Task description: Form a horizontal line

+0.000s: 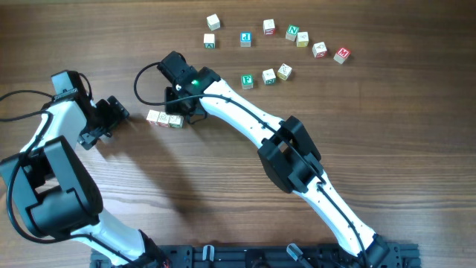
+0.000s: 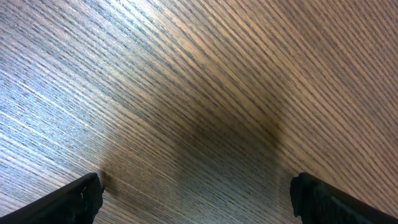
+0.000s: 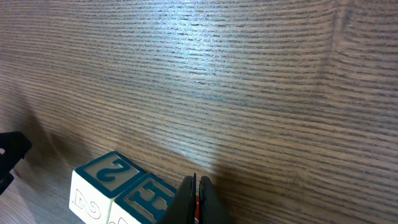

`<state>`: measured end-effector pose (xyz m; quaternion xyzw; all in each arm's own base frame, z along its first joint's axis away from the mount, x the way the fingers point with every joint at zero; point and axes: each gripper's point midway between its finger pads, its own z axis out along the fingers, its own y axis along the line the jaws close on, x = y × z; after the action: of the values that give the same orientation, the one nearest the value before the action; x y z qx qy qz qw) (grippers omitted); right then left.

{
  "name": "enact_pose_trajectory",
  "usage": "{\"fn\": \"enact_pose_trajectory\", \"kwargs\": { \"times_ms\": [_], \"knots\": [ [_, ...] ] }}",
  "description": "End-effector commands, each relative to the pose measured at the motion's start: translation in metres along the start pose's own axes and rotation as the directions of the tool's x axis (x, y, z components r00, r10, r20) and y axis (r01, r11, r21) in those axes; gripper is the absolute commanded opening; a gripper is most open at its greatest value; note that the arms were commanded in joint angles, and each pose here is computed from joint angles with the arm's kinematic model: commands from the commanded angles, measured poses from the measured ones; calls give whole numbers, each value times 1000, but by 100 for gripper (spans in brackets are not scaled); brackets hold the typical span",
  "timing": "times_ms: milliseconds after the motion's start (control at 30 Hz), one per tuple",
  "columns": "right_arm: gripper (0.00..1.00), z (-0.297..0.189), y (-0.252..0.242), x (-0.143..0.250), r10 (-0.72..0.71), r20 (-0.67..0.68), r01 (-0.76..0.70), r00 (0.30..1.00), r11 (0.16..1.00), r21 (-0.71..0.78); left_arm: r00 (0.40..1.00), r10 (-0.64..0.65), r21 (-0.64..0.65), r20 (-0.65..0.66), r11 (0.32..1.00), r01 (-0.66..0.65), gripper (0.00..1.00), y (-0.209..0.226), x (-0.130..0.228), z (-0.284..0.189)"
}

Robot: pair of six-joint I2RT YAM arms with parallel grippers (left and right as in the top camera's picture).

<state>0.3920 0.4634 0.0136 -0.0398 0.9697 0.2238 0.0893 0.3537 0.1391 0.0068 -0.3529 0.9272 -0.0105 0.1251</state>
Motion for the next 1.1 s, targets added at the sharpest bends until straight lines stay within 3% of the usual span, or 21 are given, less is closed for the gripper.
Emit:
{"fn": "enact_pose_trajectory", "kwargs": {
  "times_ms": [0,1067],
  "knots": [
    [5,14,-6,10,-14,-28,15,999,1000,17,1000,-3,-4,17,1000,3,100,2,-1,-6],
    [5,14,-6,10,-17,-33,18,999,1000,15,1000,-3,-4,17,1000,3,100,2,-1,-6]
  ]
}}
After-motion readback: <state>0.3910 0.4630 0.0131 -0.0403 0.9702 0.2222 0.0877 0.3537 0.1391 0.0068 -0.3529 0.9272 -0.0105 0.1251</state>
